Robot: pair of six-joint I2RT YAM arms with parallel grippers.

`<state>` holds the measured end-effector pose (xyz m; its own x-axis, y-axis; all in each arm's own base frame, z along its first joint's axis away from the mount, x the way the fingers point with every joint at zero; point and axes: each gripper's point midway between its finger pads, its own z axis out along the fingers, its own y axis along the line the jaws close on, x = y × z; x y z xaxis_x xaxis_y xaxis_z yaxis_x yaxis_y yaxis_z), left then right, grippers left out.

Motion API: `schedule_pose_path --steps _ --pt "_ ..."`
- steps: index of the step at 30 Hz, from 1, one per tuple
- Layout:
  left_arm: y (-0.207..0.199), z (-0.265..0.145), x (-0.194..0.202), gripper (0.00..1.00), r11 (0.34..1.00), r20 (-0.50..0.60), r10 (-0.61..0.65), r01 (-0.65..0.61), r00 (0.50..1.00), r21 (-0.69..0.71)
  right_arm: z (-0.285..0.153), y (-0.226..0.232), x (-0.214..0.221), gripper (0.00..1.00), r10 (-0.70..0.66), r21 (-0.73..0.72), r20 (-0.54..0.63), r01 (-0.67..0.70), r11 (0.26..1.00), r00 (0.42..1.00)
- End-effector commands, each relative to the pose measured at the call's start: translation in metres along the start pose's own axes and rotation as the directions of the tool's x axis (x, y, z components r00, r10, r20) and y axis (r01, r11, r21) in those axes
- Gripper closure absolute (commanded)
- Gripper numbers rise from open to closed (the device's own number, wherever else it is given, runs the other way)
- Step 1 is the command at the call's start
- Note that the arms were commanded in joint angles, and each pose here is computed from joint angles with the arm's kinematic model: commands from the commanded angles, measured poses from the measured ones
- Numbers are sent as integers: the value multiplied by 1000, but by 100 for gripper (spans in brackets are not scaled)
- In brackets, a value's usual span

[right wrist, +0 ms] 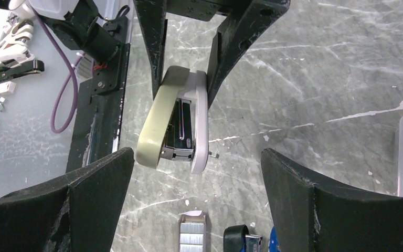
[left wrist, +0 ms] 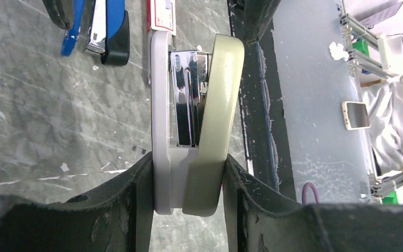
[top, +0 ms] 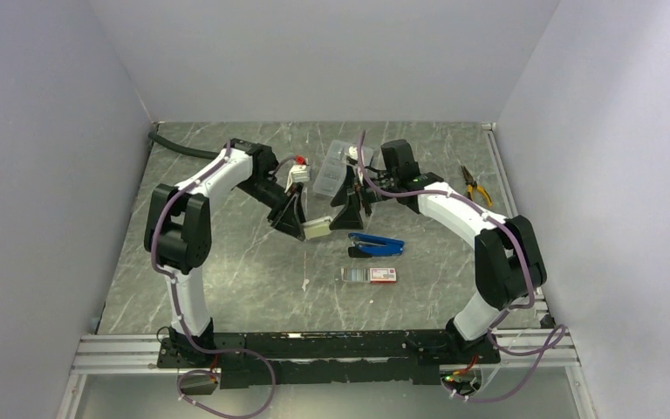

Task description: Load the staples into the stapler

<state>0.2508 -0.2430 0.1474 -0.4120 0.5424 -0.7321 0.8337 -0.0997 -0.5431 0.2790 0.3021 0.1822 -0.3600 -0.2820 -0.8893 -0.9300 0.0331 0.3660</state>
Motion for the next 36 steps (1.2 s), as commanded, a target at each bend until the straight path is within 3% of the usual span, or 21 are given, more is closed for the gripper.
schedule_pose_path --steps 1,17,29,32,34,36 --pt "-21 -1 -22 67 997 90 -46 39 995 69 -4 16 -16 5 -44 -43 38 45 998 998" --pt "0 4 -15 70 994 66 -112 110 992 29 26 27 11 5 96 -144 -22 -98 985 995" --pt "3 7 -15 71 992 72 -123 121 990 32 40 18 17 19 160 -132 -44 -164 978 986" --pt "4 8 -13 71 992 70 -124 122 990 33 41 17 15 26 168 -134 -32 -171 976 985" --pt "4 9 -11 72 992 71 -126 123 990 35 42 17 14 35 193 -144 -25 -194 970 981" --pt "4 10 -9 72 992 72 -127 125 989 37 44 17 14 56 203 -161 -18 -204 966 979"
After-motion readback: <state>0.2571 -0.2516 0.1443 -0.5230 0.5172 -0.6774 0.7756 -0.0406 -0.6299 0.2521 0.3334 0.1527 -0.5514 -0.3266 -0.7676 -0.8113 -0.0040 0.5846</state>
